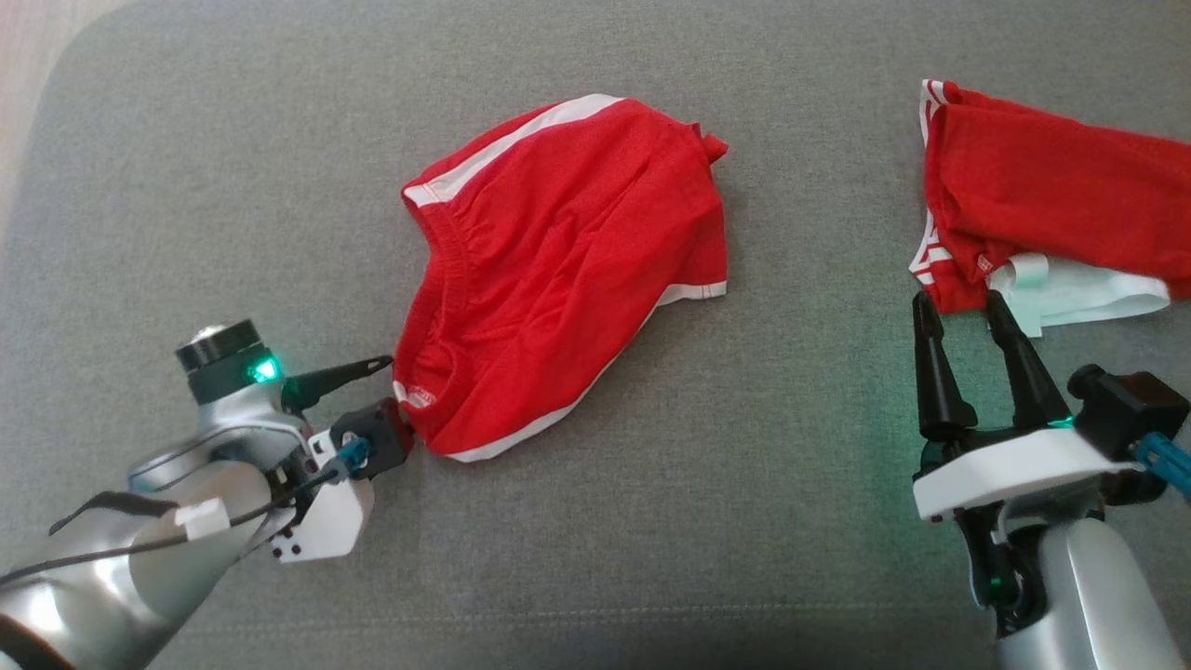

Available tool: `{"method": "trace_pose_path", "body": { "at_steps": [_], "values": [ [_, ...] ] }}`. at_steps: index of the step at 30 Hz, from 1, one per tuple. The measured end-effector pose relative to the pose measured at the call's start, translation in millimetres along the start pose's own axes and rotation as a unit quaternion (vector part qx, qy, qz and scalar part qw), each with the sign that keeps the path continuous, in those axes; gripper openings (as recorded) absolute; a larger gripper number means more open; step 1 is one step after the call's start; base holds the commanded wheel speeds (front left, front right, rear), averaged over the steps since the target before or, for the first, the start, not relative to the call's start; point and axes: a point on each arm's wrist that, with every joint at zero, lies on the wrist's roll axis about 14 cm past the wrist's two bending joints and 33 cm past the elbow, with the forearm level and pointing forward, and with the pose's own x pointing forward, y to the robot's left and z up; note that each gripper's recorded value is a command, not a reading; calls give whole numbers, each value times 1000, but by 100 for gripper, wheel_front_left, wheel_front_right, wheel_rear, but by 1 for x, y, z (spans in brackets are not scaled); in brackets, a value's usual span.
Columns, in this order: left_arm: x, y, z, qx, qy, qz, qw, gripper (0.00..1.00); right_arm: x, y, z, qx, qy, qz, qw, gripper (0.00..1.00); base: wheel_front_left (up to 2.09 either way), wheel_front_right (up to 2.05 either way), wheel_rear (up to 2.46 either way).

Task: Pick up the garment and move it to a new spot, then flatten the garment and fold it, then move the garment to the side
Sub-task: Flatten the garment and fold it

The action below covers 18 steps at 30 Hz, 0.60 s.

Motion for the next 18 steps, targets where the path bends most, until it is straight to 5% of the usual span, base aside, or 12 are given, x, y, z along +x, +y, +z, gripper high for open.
{"method": "trace_pose_path", "body": {
  "at_steps": [5,6,7,8,18],
  "values": [
    [4,0,-1,4,-1,-11,1000,100,0,-2,-2,0,3,-3,1000,100,0,0,0],
    [5,0,-1,3,-2,-13,1000,65,0,-3,-2,0,4,-4,1000,100,0,0,0],
    [6,0,-1,3,-3,-15,1000,16,0,-3,-3,0,4,-4,1000,100,0,0,0],
    [7,-1,0,2,-3,-17,1000,0,0,-4,-3,0,5,-5,1000,100,0,0,0],
    [5,-4,-2,-11,-3,-18,1000,0,4,-4,-5,1,7,-5,1000,100,0,0,0]
  ]
}}
